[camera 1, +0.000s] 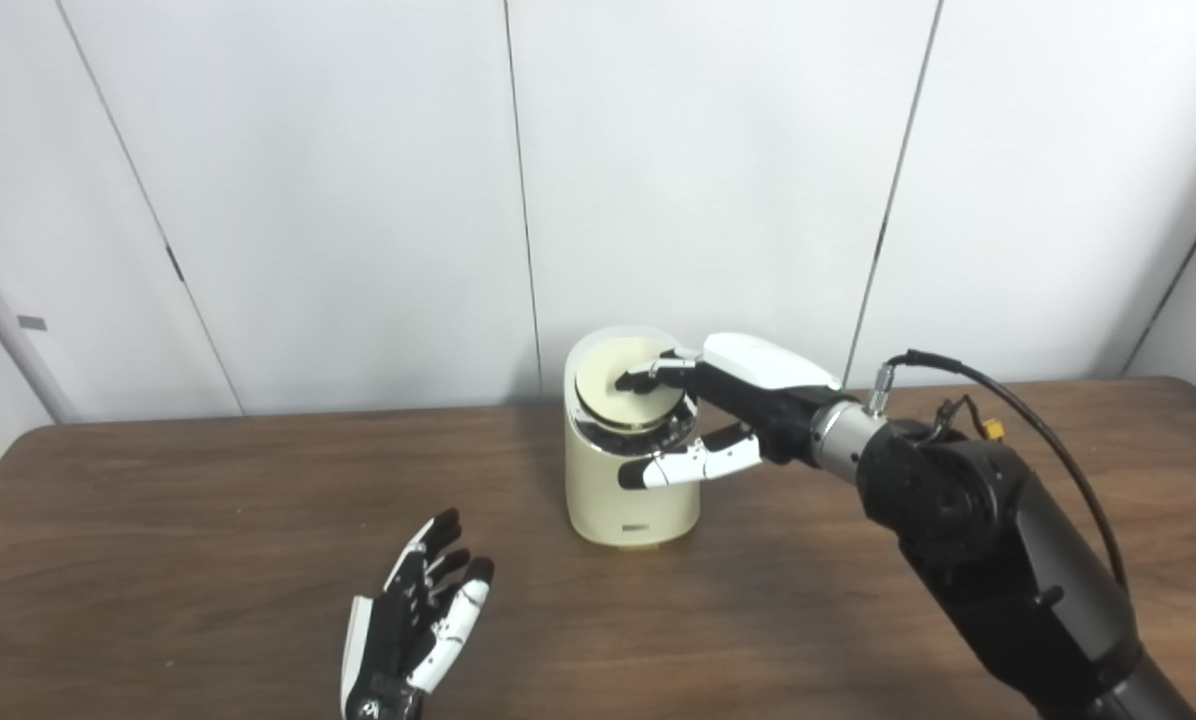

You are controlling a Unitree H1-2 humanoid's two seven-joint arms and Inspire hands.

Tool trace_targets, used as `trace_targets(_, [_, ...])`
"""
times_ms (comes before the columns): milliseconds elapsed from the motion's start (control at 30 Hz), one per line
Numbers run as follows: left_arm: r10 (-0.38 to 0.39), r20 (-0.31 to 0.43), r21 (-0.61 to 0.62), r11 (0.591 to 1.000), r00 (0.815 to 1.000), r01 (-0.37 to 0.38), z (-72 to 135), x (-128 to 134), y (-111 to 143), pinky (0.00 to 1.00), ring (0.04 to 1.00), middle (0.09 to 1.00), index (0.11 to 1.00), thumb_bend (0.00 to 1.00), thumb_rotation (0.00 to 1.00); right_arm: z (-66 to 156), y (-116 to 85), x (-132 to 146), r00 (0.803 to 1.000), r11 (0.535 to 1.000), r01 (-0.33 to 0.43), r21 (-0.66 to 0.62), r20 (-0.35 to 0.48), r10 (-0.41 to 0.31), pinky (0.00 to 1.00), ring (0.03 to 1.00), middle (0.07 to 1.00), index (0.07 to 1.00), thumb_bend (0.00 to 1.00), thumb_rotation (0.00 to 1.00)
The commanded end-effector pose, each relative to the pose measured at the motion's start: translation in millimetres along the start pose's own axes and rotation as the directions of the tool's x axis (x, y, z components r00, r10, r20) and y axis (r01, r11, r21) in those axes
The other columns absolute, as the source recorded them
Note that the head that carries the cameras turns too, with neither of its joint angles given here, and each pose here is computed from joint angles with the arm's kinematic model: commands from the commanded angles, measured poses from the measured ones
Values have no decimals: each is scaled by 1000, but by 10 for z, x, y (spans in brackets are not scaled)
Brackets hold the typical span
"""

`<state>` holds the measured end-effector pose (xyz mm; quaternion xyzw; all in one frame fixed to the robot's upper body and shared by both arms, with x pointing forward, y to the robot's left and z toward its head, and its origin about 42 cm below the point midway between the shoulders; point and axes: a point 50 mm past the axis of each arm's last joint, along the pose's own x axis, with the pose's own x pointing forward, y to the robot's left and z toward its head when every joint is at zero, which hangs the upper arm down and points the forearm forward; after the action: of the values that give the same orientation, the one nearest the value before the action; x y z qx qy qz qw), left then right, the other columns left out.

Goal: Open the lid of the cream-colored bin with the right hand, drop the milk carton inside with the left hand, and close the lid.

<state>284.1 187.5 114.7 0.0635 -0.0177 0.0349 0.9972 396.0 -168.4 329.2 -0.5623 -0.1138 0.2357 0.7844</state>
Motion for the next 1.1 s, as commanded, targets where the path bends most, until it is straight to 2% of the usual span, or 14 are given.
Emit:
trace_targets(0, [-20, -97, 22, 1000, 995, 22, -123, -101, -51, 723, 833, 889, 901, 550, 496, 12, -73, -14, 1000, 1000, 24, -17, 8, -24, 874, 986, 871, 879, 556, 692])
trace_targets(267, [-21, -93, 21, 1000, 995, 23, -101, -120, -38, 713, 828, 888, 900, 556, 507, 26, 3, -43, 1000, 1000, 12, -17, 23, -12, 899, 996, 842, 866, 562, 733])
trace_targets(500, [-23, -86, 17, 1000, 996, 25, -86, -134, -40, 711, 818, 878, 910, 554, 500, 67, 41, -43, 1000, 1000, -1, -7, 23, 1, 996, 996, 833, 889, 584, 717])
trace_targets(700, [-23, -79, 12, 1000, 997, 24, -80, -132, -48, 685, 794, 859, 921, 561, 492, 79, 54, -50, 1000, 1000, -15, -15, 22, 15, 1000, 985, 814, 910, 586, 695])
trace_targets(1067, [-21, -75, 7, 1000, 997, 21, -57, -117, -47, 694, 790, 856, 931, 563, 492, 108, 194, -40, 1000, 993, -11, -116, 24, 13, 1000, 1000, 849, 956, 575, 699])
